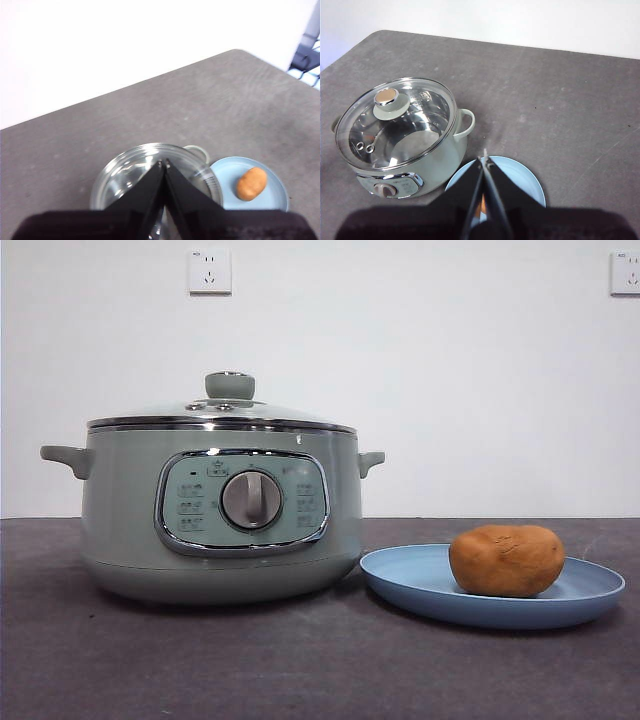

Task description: Take the potato out from the steamer,put the potato on the plate,close the lid

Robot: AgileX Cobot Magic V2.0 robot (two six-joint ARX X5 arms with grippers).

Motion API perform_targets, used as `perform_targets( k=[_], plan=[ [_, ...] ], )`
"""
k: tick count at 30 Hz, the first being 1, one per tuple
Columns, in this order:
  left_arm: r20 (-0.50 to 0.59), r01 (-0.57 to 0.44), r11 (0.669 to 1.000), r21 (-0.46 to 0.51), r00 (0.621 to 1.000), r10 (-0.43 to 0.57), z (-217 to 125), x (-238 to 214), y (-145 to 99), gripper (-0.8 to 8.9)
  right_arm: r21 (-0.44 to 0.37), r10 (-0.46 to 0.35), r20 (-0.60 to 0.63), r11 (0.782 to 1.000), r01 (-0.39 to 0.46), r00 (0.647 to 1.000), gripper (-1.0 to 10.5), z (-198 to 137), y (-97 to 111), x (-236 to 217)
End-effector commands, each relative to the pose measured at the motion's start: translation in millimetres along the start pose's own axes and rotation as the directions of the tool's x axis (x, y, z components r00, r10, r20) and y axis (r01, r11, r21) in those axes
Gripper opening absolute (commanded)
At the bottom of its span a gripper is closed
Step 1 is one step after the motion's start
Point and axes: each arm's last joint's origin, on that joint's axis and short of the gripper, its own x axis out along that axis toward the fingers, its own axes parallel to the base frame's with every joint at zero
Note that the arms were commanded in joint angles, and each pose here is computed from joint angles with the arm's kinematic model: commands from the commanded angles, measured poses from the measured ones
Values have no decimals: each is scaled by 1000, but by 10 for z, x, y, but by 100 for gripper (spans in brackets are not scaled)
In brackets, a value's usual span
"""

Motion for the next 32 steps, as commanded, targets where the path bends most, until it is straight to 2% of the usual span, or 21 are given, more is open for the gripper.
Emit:
perform_targets(
  k=[1, 10, 17, 21, 27, 32],
  plan=[
    [-3, -9, 1000, -18, 1000, 9, -194, 91, 40, -4, 10, -2, -3, 1000, 2, 1000, -1, -13, 0, 13],
    [133, -110, 991, -81, 984, 120, -1221, 219, 157, -4, 10, -2, -3, 1000, 2, 1000, -1, -13, 0, 13],
    [289, -182, 976, -117, 934, 208, -2137, 251, 173, -4, 10, -2, -3, 1000, 2, 1000, -1, -13, 0, 13],
    [356, -198, 969, -145, 904, 238, -2518, 271, 165, -4, 10, -3, -3, 1000, 3, 1000, -1, -13, -1, 13],
    [354, -206, 959, -197, 897, 265, -2887, 337, 170, -4, 10, -2, -3, 1000, 2, 1000, -1, -13, 0, 13],
    [314, -201, 949, -243, 910, 273, -3086, 403, 179, -4, 10, -2, -3, 1000, 2, 1000, -1, -13, 0, 13]
  ],
)
